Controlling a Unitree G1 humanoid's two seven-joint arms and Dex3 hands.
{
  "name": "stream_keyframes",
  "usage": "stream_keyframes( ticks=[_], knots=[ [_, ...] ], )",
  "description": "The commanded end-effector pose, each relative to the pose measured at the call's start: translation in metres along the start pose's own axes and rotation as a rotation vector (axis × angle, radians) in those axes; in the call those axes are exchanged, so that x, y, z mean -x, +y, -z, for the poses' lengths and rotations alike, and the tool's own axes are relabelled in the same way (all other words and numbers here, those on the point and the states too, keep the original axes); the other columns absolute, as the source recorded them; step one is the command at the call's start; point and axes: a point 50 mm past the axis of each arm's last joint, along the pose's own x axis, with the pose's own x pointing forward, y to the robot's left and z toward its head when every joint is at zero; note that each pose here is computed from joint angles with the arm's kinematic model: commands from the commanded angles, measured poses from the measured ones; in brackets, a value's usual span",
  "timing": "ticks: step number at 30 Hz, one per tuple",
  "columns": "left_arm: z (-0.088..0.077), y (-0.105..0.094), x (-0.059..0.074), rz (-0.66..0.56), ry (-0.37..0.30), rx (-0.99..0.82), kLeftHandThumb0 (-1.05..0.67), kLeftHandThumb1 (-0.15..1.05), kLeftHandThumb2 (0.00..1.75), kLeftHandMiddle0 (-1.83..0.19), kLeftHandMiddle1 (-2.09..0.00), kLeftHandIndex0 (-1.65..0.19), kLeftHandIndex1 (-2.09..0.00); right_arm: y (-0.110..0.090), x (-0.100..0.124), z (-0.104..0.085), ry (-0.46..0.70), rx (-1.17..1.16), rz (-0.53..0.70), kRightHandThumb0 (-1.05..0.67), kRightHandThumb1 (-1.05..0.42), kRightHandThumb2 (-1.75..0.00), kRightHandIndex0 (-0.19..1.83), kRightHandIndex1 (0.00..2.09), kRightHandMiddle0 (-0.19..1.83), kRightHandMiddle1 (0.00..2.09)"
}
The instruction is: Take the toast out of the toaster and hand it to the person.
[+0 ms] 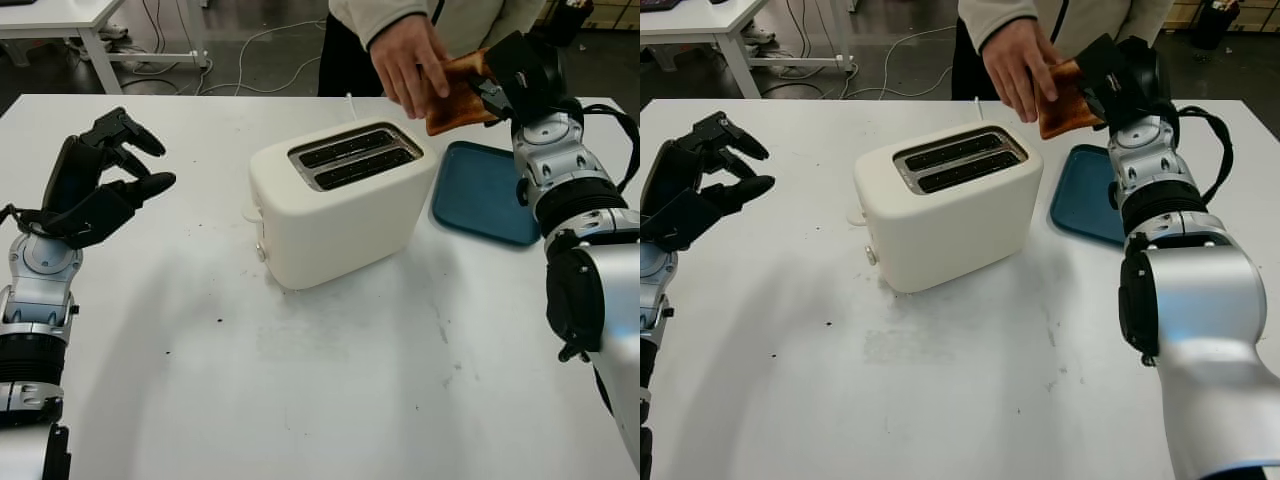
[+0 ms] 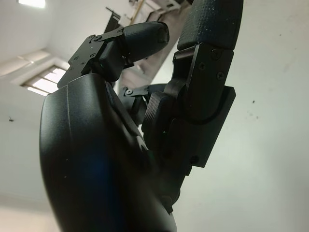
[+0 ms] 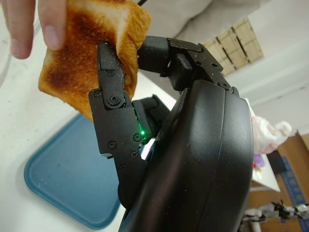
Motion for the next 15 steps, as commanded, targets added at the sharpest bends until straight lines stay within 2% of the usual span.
stream_keyframes(
  ticks=[1, 5, 9, 15],
  knots=[
    [0.0013, 0.0007, 0.0018, 0.0, 0.006, -0.002, -1.05, 0.92, 0.15, -0.52, -1.49, -0.4, -1.48, -0.0012, -0.0005, -0.0042, -0.016, -0.012, 0.009, -0.36, -0.92, -0.24, 0.89, 1.75, 0.48, 1.75],
    [0.0012, 0.0007, 0.0018, -0.003, 0.005, -0.003, -1.05, 0.92, 0.15, -0.53, -1.5, -0.4, -1.49, -0.0016, -0.0006, -0.0041, -0.018, 0.005, 0.002, -0.37, -0.92, -0.24, 0.92, 1.75, 0.52, 1.75],
    [0.0014, 0.0008, 0.0018, -0.001, 0.002, 0.001, -1.05, 0.92, 0.16, -0.52, -1.5, -0.39, -1.49, -0.0017, -0.0007, -0.0043, -0.017, -0.002, 0.002, -0.35, -0.92, -0.24, 0.88, 1.75, 0.43, 1.75],
    [0.0001, 0.0008, 0.0013, 0.0, -0.005, 0.0, -1.05, 0.92, 0.16, -0.52, -1.5, -0.39, -1.49, -0.0013, -0.0008, -0.0061, -0.021, 0.011, 0.005, -0.34, -0.92, -0.24, 0.89, 1.75, 0.44, 1.75]
  ],
)
